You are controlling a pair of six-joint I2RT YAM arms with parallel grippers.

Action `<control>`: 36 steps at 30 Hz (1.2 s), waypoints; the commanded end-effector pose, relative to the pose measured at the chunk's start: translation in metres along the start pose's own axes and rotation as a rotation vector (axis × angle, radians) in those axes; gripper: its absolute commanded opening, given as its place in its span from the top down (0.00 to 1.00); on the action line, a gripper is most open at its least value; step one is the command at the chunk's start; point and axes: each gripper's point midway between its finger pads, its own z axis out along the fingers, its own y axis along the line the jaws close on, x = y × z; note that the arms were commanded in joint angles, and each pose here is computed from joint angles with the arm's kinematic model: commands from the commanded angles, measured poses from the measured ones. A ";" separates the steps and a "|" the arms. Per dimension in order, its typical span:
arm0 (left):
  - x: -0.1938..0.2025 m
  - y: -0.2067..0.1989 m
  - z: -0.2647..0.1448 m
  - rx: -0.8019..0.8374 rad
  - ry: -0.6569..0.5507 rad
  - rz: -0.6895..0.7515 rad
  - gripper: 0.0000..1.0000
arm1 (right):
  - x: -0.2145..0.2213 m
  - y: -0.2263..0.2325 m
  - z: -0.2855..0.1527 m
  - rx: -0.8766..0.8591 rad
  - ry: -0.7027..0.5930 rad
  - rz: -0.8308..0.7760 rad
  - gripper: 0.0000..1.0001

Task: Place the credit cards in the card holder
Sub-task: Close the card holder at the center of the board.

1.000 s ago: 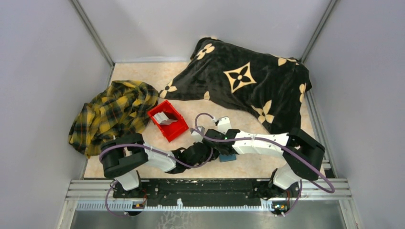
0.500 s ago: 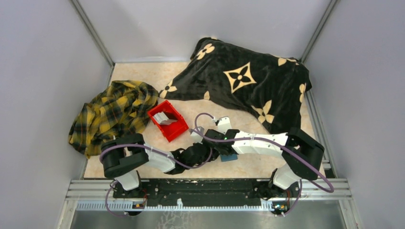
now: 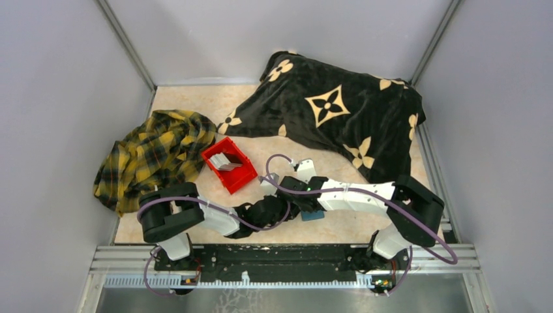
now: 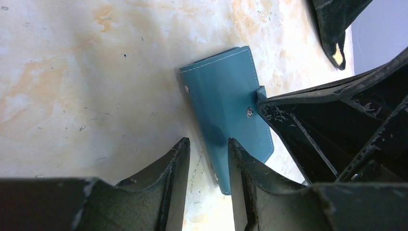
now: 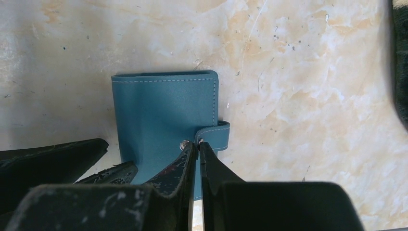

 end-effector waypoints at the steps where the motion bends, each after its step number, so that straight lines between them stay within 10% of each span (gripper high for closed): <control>1: 0.025 0.035 -0.005 -0.089 0.084 0.062 0.57 | -0.025 0.012 -0.016 -0.066 -0.064 0.042 0.94; 36: 0.027 0.034 -0.003 -0.080 0.086 0.057 0.58 | -0.002 0.018 -0.008 -0.085 0.008 0.011 0.99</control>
